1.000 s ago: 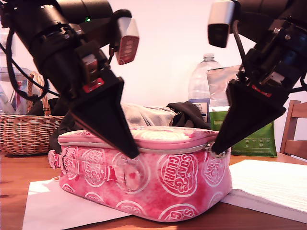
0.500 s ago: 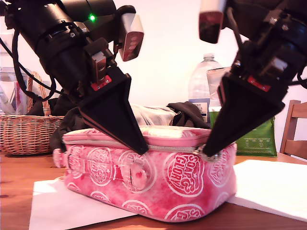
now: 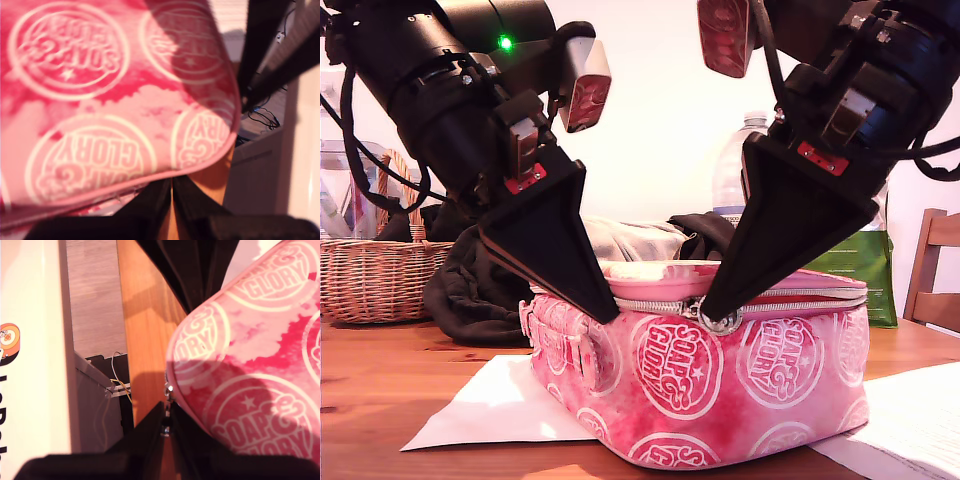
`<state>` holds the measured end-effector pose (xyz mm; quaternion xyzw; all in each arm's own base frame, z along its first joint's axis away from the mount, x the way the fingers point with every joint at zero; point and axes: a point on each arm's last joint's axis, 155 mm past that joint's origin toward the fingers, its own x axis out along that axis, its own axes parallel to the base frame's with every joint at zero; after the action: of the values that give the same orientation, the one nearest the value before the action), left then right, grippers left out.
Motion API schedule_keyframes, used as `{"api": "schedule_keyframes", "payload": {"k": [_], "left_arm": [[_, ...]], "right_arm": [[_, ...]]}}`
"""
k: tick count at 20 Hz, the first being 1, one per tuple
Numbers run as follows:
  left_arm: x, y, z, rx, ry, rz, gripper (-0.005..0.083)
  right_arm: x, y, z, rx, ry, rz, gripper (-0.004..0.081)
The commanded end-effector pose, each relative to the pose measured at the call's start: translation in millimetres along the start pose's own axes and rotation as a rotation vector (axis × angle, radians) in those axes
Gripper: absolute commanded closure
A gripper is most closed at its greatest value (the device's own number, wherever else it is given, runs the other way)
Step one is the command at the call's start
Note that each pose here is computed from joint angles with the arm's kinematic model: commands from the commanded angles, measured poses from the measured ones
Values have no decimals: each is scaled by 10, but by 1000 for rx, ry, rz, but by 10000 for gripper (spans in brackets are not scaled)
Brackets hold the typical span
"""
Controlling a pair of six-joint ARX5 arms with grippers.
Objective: Open the zipper in the zip bag in front of you
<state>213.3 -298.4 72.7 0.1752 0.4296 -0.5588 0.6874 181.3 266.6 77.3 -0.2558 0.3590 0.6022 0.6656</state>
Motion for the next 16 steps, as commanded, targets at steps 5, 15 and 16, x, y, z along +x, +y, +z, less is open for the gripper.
{"api": "schedule_keyframes", "payload": {"k": [5, 15, 16], "left_arm": [[50, 52, 58, -22, -20, 20, 793], [31, 82, 7, -81, 0, 43, 793], [16, 74, -10, -84, 7, 44, 793]], "right_arm": [[26, 157, 309, -68, -111, 46, 770], [-3, 338, 295, 8, -109, 142, 535], [-3, 340, 288, 10, -106, 143, 535]]}}
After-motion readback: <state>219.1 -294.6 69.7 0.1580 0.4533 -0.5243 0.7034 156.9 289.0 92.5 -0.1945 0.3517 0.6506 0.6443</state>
